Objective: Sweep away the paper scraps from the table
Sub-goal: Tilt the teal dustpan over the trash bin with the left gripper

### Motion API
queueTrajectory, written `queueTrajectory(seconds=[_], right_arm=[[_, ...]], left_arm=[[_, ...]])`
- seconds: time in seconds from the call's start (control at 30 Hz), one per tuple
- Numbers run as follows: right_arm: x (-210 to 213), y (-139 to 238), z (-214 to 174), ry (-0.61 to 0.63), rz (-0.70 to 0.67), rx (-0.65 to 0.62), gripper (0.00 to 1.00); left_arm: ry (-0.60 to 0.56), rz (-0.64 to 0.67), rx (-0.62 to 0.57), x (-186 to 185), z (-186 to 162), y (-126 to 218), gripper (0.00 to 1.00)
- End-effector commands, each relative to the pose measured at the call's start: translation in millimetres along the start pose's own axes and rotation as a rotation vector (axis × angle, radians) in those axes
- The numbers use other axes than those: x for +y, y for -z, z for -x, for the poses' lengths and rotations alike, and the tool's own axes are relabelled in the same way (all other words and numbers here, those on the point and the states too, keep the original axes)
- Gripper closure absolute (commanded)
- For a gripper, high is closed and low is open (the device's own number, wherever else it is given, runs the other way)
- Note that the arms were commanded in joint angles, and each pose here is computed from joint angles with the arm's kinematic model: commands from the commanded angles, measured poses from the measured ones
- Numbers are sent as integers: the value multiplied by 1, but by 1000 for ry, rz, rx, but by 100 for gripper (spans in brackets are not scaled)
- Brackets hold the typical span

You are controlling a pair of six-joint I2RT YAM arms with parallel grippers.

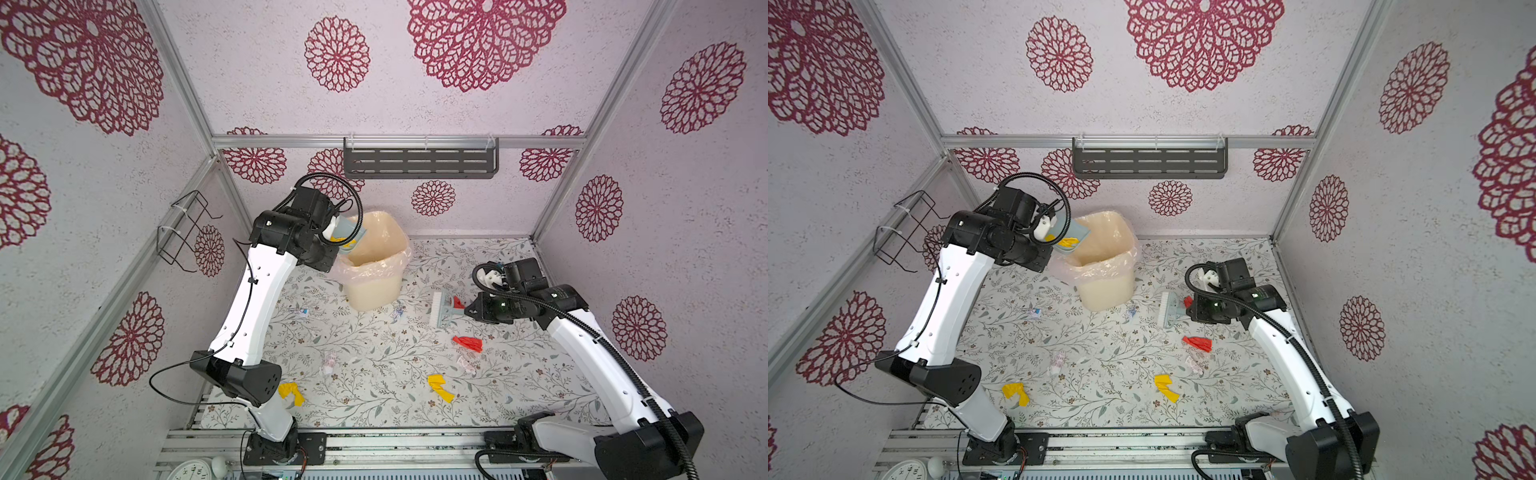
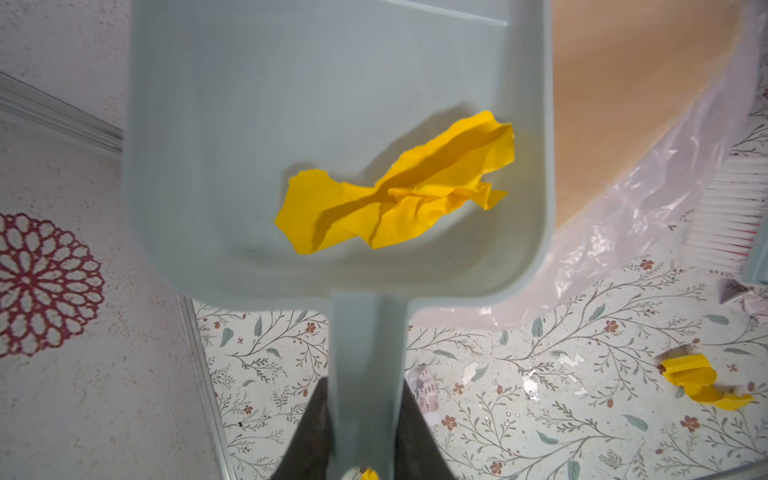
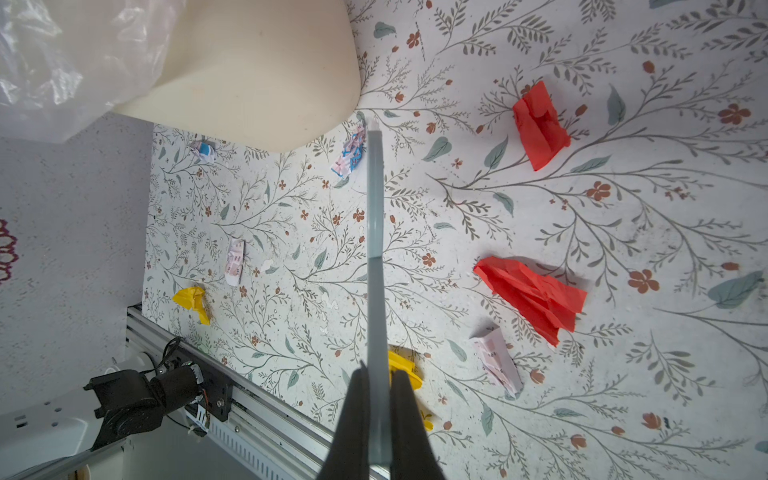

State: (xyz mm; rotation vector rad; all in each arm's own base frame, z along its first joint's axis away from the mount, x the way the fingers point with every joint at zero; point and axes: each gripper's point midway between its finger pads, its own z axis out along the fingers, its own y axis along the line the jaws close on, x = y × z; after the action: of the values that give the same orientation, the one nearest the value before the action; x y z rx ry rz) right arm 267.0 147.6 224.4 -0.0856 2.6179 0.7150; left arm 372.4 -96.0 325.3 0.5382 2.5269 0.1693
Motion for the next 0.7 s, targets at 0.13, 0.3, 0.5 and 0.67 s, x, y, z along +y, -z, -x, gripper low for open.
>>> queueTrajectory(seconds=[0.13, 0.3, 0.5, 0.67], right_arm=[[6, 7, 4, 22, 17, -7, 100], [6, 4, 5, 24, 21, 4, 100], [8, 6, 6, 33, 22, 8, 100], [7, 10, 6, 50, 7, 19, 100]], left_arm=[[-158, 174, 16, 9, 10, -4, 100], [-242, 270, 21, 11, 17, -6, 100], [-303, 339, 21, 17, 28, -11, 100], [-398, 414, 53, 14, 33, -22, 100]])
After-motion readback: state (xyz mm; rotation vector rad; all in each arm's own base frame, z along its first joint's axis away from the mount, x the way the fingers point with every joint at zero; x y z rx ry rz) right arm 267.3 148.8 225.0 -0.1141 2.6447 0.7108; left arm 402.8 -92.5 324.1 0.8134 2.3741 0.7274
